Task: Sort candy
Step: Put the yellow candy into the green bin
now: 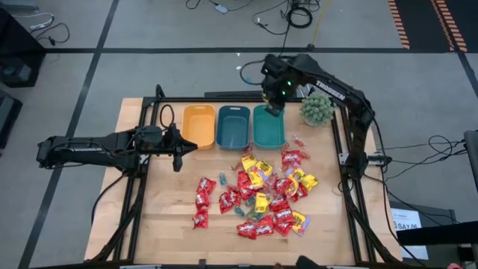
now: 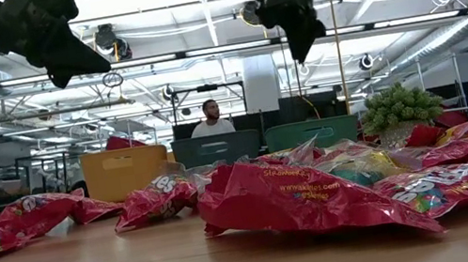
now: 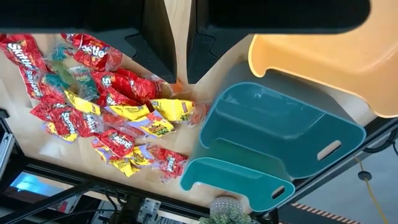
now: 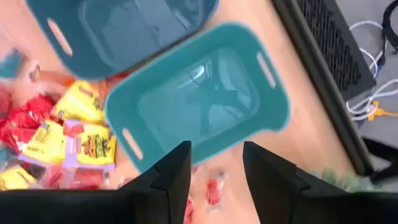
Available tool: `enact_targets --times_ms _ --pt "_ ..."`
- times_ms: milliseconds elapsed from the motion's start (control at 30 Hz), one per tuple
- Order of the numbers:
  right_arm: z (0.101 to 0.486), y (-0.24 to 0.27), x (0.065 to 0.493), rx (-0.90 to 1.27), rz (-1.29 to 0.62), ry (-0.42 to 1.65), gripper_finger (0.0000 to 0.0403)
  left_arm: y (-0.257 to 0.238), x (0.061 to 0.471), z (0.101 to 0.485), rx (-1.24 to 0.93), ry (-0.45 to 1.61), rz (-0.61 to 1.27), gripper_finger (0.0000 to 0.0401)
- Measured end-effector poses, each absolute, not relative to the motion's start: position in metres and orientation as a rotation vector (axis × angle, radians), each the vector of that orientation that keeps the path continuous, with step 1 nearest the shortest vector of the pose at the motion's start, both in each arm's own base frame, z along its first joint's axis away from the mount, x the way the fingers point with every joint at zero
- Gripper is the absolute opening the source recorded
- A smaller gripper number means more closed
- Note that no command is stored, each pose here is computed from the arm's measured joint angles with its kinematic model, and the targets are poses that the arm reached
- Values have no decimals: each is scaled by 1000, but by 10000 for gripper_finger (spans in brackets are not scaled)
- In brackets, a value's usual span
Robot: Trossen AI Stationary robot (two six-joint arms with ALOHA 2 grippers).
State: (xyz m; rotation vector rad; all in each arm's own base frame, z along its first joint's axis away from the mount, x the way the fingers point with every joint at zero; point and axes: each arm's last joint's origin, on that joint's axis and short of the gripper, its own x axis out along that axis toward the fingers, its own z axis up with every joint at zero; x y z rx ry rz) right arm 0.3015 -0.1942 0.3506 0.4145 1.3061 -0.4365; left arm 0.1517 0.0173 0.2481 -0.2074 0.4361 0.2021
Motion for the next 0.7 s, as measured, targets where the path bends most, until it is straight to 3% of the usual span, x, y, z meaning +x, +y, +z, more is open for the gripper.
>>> enact_targets --times_ms 167,533,700 --pt "326 -158 274 493 -500 1253 134 17 152 248 -208 436 202 48" --pt "270 -42 180 906 -746 1029 134 18 152 248 -202 436 206 48" --pt "258 -20 157 942 -869 924 134 18 152 248 -201 436 209 48"
